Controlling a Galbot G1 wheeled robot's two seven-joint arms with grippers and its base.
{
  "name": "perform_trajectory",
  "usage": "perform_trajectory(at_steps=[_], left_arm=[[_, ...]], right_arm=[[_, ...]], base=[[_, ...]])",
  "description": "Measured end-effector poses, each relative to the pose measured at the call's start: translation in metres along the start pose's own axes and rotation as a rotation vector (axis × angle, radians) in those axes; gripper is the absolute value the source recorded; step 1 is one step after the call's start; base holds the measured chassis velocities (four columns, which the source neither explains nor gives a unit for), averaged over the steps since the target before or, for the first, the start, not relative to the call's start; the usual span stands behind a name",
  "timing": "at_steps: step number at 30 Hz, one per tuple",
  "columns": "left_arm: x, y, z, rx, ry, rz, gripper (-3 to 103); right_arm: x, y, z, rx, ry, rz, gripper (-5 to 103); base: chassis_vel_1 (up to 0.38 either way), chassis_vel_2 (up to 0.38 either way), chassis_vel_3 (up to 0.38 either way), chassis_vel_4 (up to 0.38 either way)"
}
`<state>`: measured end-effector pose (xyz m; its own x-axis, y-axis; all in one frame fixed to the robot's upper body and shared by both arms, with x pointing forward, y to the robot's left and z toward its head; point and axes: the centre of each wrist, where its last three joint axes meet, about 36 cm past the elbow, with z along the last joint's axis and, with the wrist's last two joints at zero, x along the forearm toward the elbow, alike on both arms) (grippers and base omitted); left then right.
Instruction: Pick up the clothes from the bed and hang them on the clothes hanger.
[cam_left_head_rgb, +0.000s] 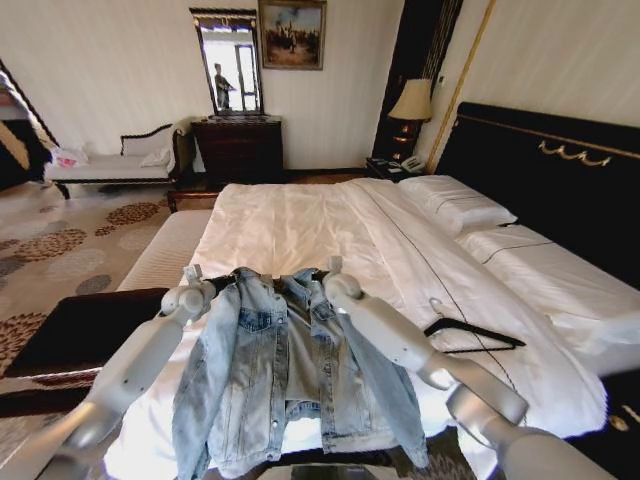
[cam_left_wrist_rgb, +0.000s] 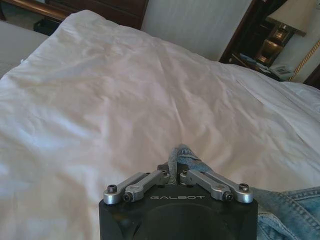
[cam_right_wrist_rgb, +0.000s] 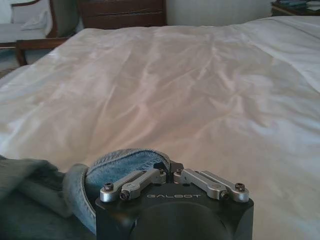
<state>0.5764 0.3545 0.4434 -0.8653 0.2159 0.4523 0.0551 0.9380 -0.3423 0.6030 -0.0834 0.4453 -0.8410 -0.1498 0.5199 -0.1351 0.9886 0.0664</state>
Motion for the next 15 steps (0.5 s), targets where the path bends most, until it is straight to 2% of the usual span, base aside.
perform_trajectory(at_steps=[3, 7, 15], left_arm=[[-0.01, 0.008, 0.001, -0.003, -0.001, -0.012, 3], [-0.019, 0.017, 0.008, 0.002, -0.004, -0.02, 3], [-0.037, 0.011, 0.021, -0.01, -0.01, -0.015, 3]], right_arm=[[-0.014, -0.007, 0.005, -0.002, 0.004, 0.033, 2], [-0.038, -0.03, 0.013, -0.01, 0.005, 0.089, 2], [-0.057, -0.048, 0.018, -0.03, 0.003, 0.136, 2]], base=[[0.0, 0.0, 0.0, 0.0], [0.0, 0.0, 0.0, 0.0], [0.0, 0.0, 0.0, 0.0]])
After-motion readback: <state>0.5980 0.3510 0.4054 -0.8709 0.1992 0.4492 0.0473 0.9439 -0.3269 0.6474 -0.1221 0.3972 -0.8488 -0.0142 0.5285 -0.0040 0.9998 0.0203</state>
